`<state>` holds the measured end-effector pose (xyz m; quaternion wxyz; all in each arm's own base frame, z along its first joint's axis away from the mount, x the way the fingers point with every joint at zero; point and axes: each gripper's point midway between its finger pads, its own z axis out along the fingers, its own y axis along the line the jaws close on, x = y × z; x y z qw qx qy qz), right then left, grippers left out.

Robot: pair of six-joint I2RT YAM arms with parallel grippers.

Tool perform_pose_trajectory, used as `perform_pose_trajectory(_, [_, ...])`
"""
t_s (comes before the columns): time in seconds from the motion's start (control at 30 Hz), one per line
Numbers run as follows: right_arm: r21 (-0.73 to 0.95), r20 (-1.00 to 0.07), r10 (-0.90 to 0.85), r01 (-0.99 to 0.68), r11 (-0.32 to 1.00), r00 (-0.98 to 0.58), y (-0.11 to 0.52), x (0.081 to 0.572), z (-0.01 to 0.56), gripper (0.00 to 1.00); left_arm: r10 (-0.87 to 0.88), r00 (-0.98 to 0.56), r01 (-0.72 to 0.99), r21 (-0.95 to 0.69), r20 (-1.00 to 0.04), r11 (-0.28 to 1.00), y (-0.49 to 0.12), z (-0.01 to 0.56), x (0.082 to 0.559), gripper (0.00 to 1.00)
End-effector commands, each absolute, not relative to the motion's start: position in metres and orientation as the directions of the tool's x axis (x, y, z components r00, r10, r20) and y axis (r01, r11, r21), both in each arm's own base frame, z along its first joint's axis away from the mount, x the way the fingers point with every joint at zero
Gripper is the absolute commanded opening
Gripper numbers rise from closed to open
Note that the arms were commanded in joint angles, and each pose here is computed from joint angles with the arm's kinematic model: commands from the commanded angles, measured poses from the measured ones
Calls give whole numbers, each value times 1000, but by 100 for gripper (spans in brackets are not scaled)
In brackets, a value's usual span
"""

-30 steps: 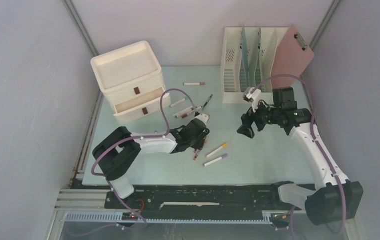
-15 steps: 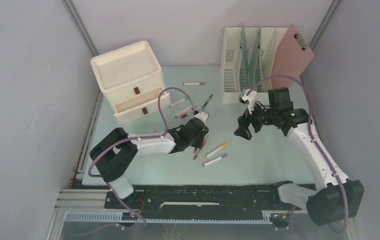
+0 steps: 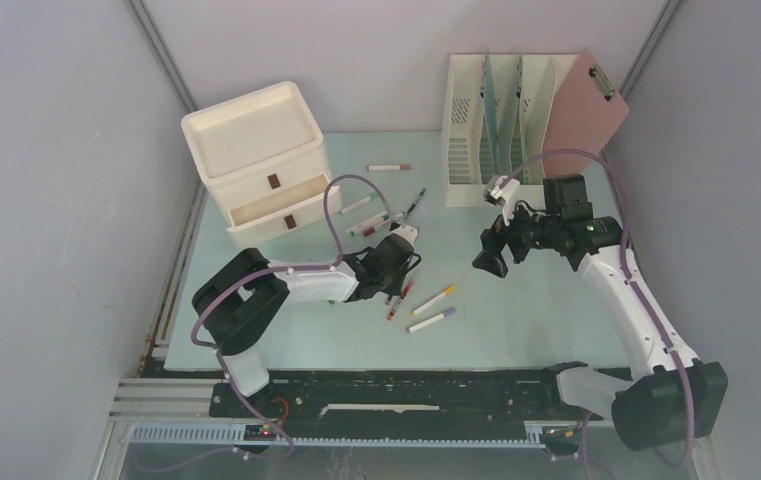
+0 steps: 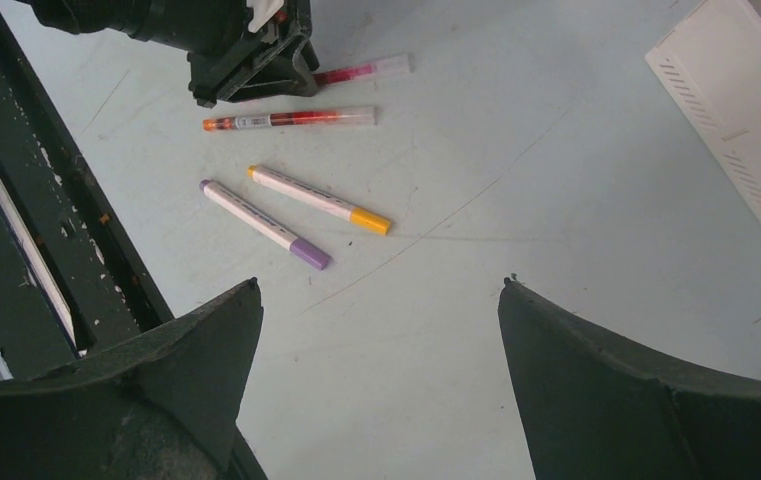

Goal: Organize the desk
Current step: Pick up the stationery from the center of the board.

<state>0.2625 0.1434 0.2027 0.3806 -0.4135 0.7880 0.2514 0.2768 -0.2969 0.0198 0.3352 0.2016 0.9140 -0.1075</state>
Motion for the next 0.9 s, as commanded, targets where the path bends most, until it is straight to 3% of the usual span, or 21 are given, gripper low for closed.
perform_pose_trajectory(0.0, [48,-836,-443,-847,529,-324,141,263,216,95,281,-693,435,-74,-663,897,-303,21,282,25])
perform_pose_trajectory(0.17, [35,-842,-443,-850,526,-309,142,260,220,95,294,-699,445,-76,-652,892,-306,17,280,14])
perform_pose_trajectory(0.33, [27,-838,-457,-859,511,-298,146,259,218,95,318,-705,444,-44,-634,895,-301,8,279,12])
perform_pose_trajectory(0.47, [25,-835,-464,-864,503,-295,149,257,217,95,321,-703,440,-33,-635,897,-298,7,279,0])
perform_pose_trajectory(0.87, [22,-835,-466,-863,505,-294,148,258,217,95,193,-584,428,-97,-789,899,-286,75,279,0])
